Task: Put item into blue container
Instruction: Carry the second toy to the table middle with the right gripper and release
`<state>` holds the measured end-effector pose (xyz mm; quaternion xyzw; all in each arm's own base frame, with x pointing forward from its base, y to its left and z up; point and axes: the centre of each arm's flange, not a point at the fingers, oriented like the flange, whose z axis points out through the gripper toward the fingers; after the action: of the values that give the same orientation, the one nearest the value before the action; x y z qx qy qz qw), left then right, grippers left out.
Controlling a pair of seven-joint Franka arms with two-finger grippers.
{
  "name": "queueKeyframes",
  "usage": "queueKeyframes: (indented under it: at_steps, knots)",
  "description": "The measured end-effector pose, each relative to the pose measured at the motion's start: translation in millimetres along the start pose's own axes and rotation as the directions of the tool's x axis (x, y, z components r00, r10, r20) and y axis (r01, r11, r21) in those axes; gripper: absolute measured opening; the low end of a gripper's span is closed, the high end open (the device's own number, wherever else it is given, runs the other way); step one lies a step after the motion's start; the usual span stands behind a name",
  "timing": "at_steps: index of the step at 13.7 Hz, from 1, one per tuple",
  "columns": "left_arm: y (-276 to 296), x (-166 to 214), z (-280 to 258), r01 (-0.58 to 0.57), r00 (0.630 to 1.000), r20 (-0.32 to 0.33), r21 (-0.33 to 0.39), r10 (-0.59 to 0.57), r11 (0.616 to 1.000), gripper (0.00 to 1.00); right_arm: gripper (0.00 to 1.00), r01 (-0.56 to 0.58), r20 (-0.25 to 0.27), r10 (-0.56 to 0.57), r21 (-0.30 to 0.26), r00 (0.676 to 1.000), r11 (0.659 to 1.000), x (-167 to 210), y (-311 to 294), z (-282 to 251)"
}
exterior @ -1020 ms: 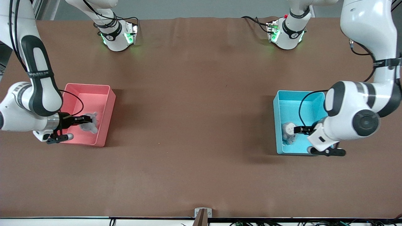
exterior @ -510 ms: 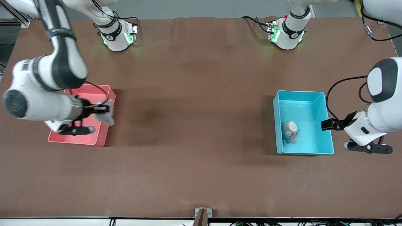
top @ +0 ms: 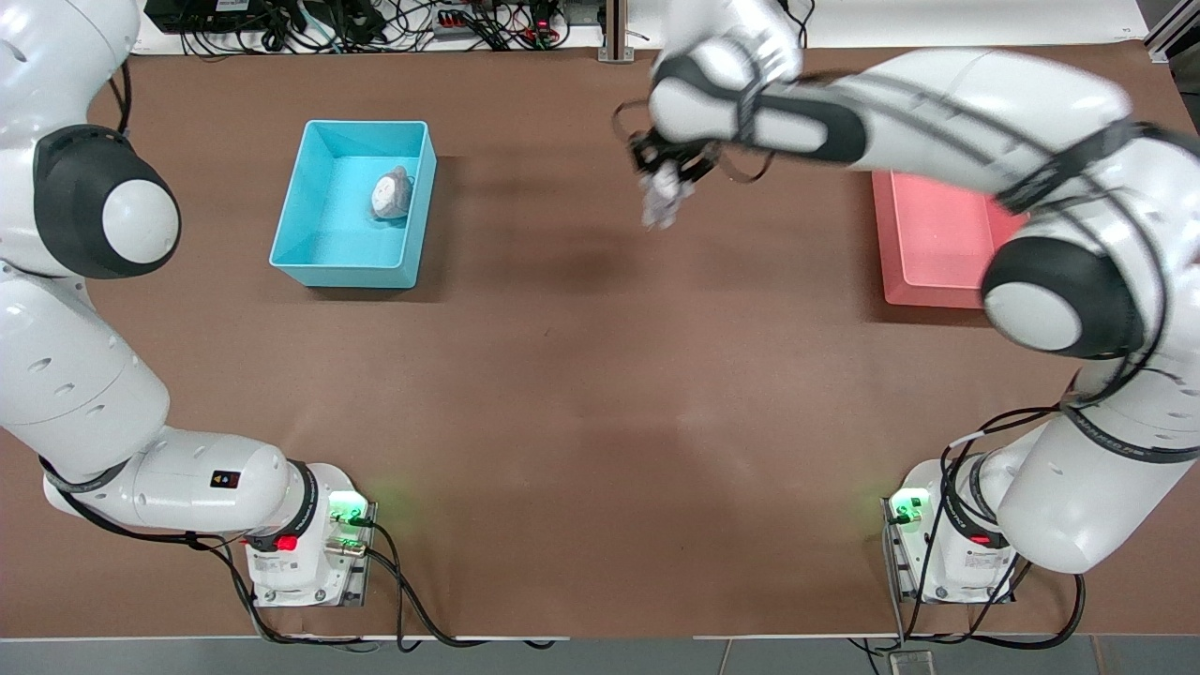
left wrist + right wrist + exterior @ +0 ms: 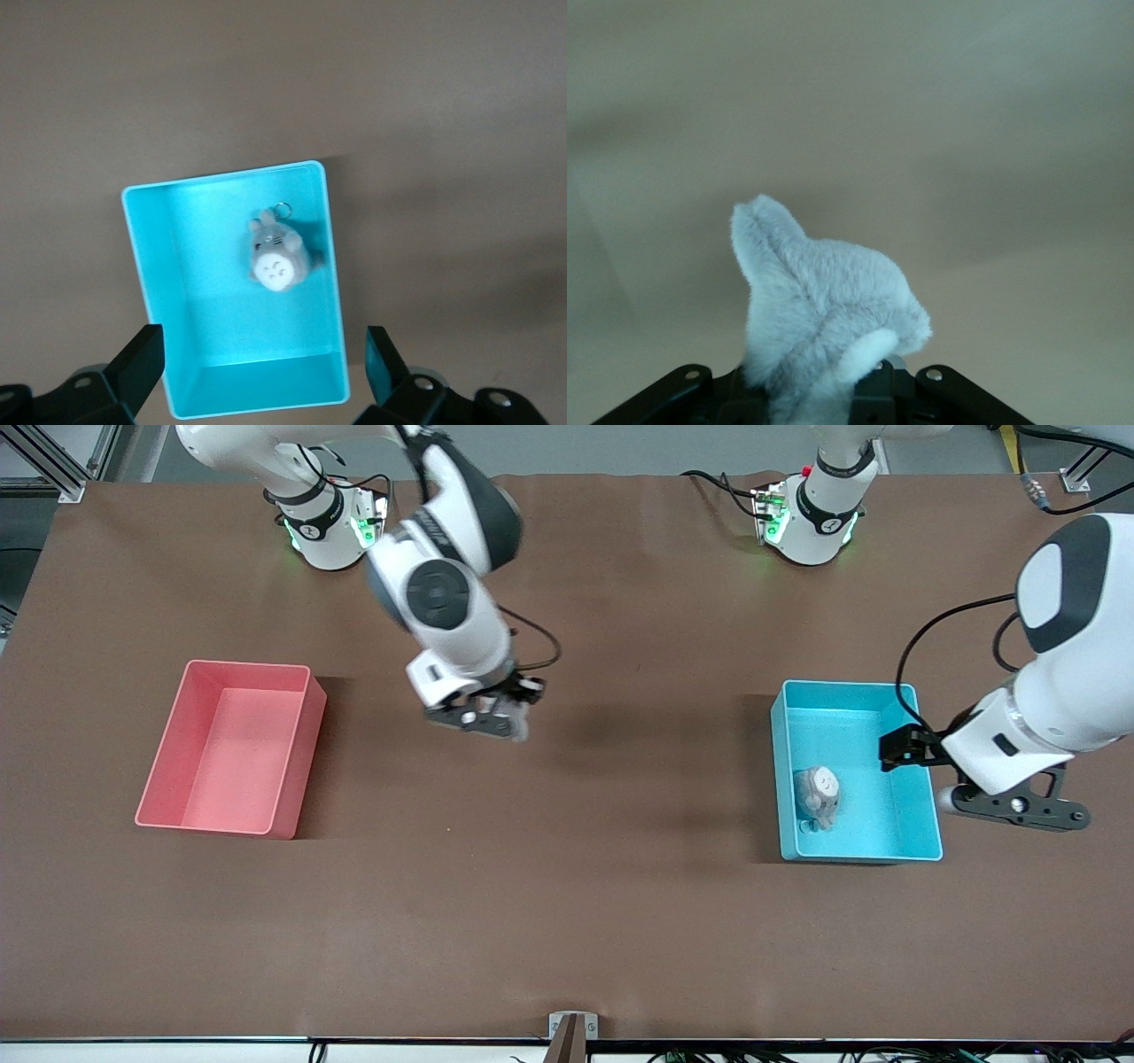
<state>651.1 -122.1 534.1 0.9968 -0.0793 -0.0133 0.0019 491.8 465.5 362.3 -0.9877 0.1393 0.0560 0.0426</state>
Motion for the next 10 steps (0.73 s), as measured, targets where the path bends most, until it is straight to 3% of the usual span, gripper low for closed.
queueKeyframes:
  at_steps: [5,7,10]
  knots:
    - [110,-7,35,0.227,0.972,0.065,0.004,-0.227,0.974,1.00,0.25,-0.020,-0.077,0.027,0.090,0.997,0.996,-59,-68,146]
    - [153,-10,62,0.283,0.954,0.098,0.028,-0.285,0.959,1.00,0.25,-0.016,-0.097,0.027,0.114,0.995,0.993,-56,-74,174]
    - [203,-10,103,0.296,0.948,0.112,0.039,-0.298,0.954,1.00,0.25,-0.018,-0.108,0.032,0.129,0.994,0.992,-50,-78,169]
